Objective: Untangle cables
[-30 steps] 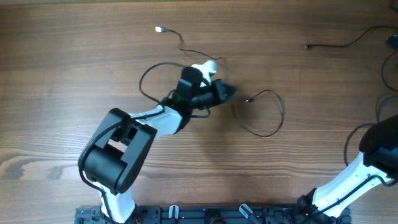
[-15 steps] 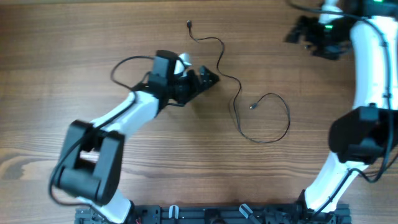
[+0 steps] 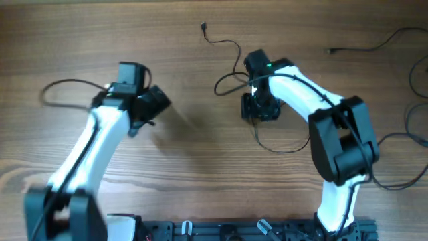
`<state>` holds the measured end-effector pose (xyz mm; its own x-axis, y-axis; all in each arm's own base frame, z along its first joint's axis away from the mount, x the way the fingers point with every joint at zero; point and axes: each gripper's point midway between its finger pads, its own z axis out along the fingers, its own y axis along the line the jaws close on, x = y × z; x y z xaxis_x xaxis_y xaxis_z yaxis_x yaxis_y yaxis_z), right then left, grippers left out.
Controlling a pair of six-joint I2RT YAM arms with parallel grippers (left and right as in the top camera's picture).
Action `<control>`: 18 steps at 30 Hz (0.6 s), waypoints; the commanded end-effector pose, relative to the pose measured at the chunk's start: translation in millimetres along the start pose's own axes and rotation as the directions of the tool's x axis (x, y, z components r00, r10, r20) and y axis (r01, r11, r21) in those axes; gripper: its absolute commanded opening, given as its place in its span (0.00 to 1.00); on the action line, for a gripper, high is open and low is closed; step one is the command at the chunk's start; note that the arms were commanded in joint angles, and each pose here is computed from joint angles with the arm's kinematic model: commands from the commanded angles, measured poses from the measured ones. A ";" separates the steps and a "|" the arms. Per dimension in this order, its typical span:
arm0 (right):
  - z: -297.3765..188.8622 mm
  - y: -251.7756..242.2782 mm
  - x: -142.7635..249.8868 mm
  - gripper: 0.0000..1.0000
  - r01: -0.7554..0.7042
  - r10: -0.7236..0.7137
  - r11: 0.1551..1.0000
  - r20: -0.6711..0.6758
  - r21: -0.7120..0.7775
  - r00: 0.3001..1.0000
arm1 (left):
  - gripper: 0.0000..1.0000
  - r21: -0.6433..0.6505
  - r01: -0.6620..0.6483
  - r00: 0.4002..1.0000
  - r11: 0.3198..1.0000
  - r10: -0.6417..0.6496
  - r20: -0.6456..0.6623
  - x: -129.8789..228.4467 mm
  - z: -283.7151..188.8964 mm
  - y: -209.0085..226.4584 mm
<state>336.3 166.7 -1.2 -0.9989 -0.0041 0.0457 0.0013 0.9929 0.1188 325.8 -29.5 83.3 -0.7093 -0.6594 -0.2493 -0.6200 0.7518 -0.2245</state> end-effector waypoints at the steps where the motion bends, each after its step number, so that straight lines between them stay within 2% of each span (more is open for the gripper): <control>1: 23.5 -3.2 -2.4 0.04 -0.032 0.031 1.000 0.033 0.002 0.999 | 1.00 -0.063 0.045 0.973 0.997 -0.029 0.231 -34.7 -57.2 34.0; 2: 19.4 1.6 -13.2 0.04 -0.001 0.002 1.000 0.073 -0.017 0.997 | 1.00 -0.056 0.050 0.970 0.997 -0.035 0.239 -34.2 -64.1 36.4; 4: -24.9 14.1 -48.1 0.04 0.080 -0.068 0.995 0.204 -0.052 0.977 | 1.00 -0.056 0.050 0.971 0.997 -0.035 0.238 -26.8 -78.4 44.0; 6: -123.0 25.6 -89.3 0.04 0.176 -0.128 0.982 0.440 -0.071 0.889 | 1.00 -0.085 0.047 0.977 0.995 -0.028 0.212 -19.1 -78.8 51.6; 8: -236.9 23.7 -106.5 0.04 0.240 -0.138 0.969 0.667 -0.064 0.732 | 1.00 -0.097 0.046 0.979 0.994 -0.026 0.201 -16.3 -77.6 54.3; 10: -318.8 7.4 -106.2 0.04 0.234 -0.107 0.971 0.813 -0.037 0.572 | 1.00 -0.094 0.046 0.979 0.994 -0.026 0.204 -17.0 -77.7 53.5; 12: -370.1 -18.8 -102.7 0.04 0.177 -0.083 0.984 0.892 0.003 0.445 | 1.00 -0.095 0.046 0.979 0.994 -0.026 0.203 -16.9 -77.7 53.7; 14: -403.5 -45.4 -108.5 0.04 0.134 -0.133 0.987 0.934 0.092 0.332 | 1.00 -0.094 0.046 0.979 0.994 -0.026 0.203 -16.9 -77.6 53.6; 16: -414.6 -62.6 -120.5 0.04 0.113 -0.177 0.982 0.945 0.151 0.276 | 1.00 -0.094 0.046 0.979 0.994 -0.026 0.203 -16.8 -77.6 53.6; 18: -416.3 -79.0 -135.9 0.04 0.075 -0.162 0.986 0.954 0.148 0.251 | 1.00 -0.094 0.046 0.979 0.994 -0.026 0.203 -16.8 -77.6 53.6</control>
<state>465.7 62.2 423.0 -0.2677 0.0084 -0.9635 -0.1312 0.9903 0.0451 279.5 18.4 146.8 -0.6095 -0.6767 -0.4130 -0.6836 0.7124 -0.1585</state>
